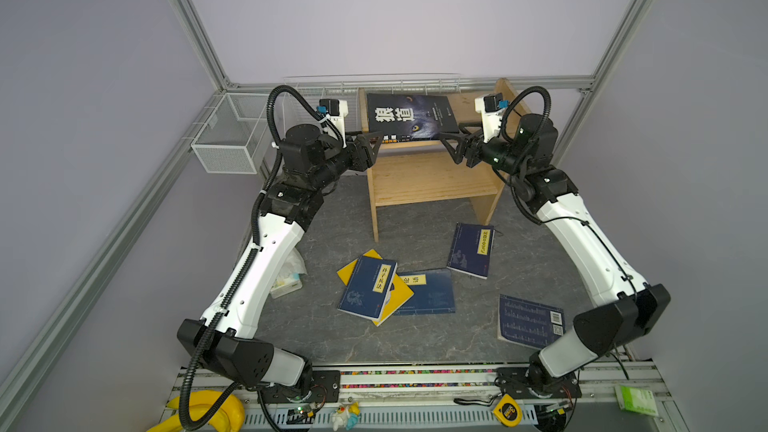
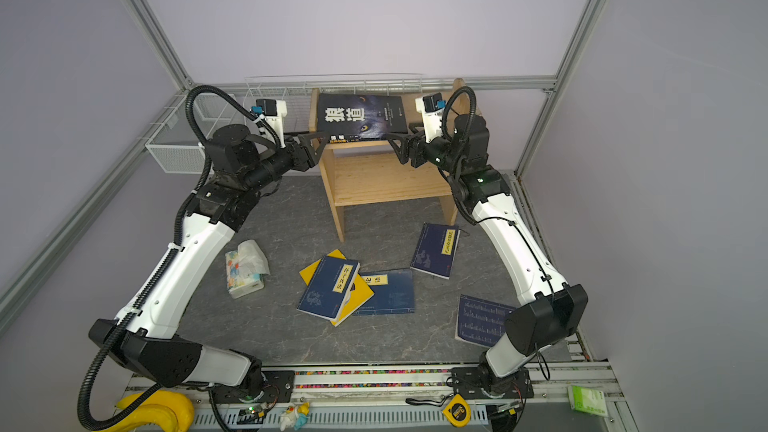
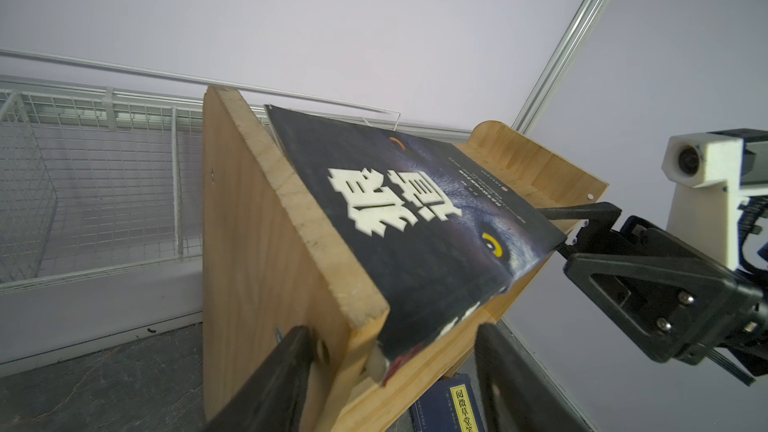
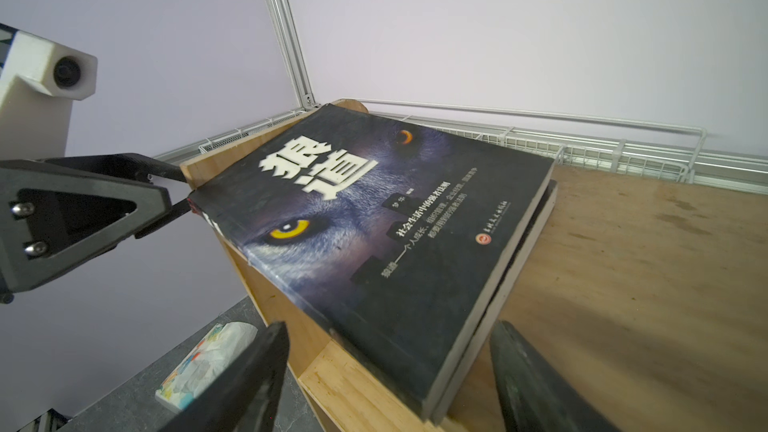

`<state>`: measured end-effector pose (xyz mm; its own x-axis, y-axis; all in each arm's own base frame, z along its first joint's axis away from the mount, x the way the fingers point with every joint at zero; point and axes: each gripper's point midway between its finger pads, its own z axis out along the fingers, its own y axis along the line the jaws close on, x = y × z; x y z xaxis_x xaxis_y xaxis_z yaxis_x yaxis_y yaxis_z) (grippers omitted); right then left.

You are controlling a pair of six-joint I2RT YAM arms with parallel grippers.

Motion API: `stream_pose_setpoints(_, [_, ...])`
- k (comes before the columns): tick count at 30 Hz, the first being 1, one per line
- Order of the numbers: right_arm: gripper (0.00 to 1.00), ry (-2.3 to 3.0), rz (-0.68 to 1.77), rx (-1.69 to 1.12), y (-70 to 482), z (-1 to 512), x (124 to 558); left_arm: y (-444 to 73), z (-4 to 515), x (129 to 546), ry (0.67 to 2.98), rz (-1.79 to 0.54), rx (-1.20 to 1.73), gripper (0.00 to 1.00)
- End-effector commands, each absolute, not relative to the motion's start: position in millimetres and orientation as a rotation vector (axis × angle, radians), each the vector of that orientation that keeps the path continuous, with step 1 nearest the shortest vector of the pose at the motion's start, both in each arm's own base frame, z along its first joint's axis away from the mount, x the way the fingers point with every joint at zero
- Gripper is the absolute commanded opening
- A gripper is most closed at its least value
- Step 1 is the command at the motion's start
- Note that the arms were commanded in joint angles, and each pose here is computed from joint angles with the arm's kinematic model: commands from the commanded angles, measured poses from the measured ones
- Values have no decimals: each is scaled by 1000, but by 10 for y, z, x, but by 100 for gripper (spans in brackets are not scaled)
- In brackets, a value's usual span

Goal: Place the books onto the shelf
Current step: 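Open both grippers and release the wolf-eye book on the top shelf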

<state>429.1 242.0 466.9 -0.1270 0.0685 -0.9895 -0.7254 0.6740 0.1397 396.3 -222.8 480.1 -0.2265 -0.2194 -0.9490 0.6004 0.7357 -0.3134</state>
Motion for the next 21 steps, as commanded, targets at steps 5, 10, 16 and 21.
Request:
stream_pose_setpoints(5, [73, 1613, 746, -580, 2441, 4448, 4344, -2391, 4525, 3977, 1693, -802, 402, 59])
stream_pose_setpoints(10, [71, 1613, 758, -569, 2442, 4466, 4336, -2404, 4502, 4016, 1697, -802, 398, 55])
stream_pose_setpoints(16, [68, 1617, 768, -564, 2452, 4451, 4346, -2435, 4437, 4053, 1709, -789, 404, 51])
stream_pose_setpoints(21, [66, 1616, 776, -561, 2464, 4450, 4357, -2418, 4380, 4100, 1725, -753, 395, 47])
